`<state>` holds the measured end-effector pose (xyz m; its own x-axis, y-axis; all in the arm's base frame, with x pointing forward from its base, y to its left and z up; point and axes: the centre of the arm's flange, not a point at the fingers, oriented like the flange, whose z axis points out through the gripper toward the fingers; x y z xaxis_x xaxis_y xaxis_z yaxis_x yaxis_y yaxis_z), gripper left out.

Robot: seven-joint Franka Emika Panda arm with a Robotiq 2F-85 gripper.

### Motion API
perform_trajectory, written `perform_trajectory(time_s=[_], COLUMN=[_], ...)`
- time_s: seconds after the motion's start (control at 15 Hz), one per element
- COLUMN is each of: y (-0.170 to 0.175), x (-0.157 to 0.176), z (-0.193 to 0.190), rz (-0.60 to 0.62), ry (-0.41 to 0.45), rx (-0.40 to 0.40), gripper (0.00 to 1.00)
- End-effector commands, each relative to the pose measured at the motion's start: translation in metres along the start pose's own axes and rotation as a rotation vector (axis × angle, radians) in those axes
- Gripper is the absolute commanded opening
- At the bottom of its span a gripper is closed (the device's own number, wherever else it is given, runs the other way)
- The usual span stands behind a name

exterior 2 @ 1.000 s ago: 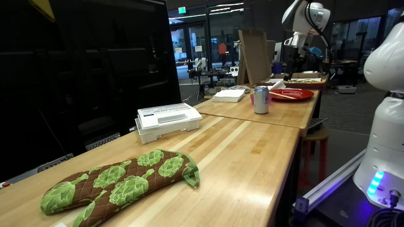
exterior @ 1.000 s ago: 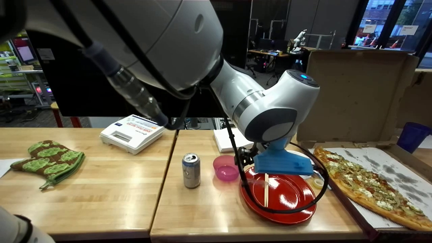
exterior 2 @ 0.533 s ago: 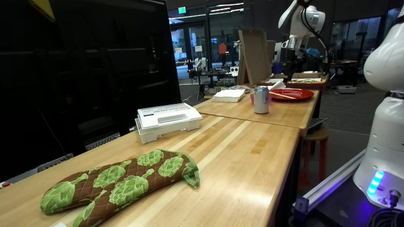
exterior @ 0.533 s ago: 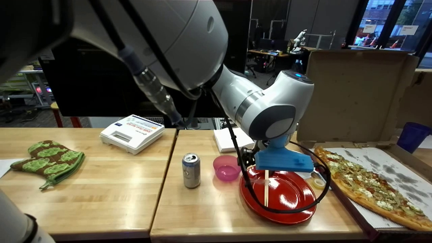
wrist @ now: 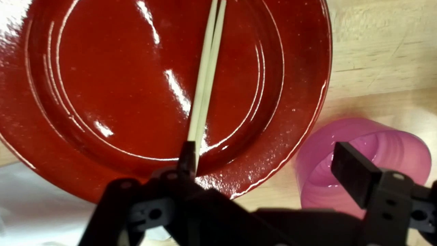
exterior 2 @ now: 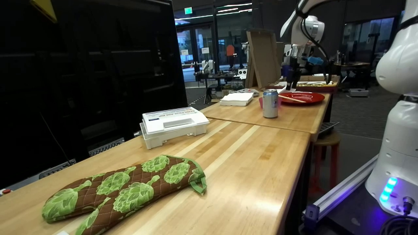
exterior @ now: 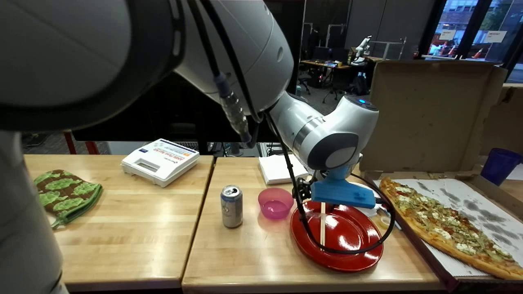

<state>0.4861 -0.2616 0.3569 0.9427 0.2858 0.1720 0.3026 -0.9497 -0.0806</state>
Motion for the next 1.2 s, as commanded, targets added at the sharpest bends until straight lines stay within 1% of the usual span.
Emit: perform_trajectory(time_s=[0.0, 0.33, 0.6, 0.87, 1.13], y=[0.014, 0.031, 0.043, 0.034, 0.028], x=[0.018, 0.026, 0.023, 0.008, -0.003], z=[0.012, 0.018, 0.031, 0.044, 0.042], rz=[0.041, 0.075, 0.074, 0.019, -0.032], ry=[-0.003, -0.019, -0.033, -0.069, -0.058], rx=[-0.008, -0.042, -0.026, -0.021, -0.021], gripper=[1.0, 1.0, 1.0, 1.0, 1.0])
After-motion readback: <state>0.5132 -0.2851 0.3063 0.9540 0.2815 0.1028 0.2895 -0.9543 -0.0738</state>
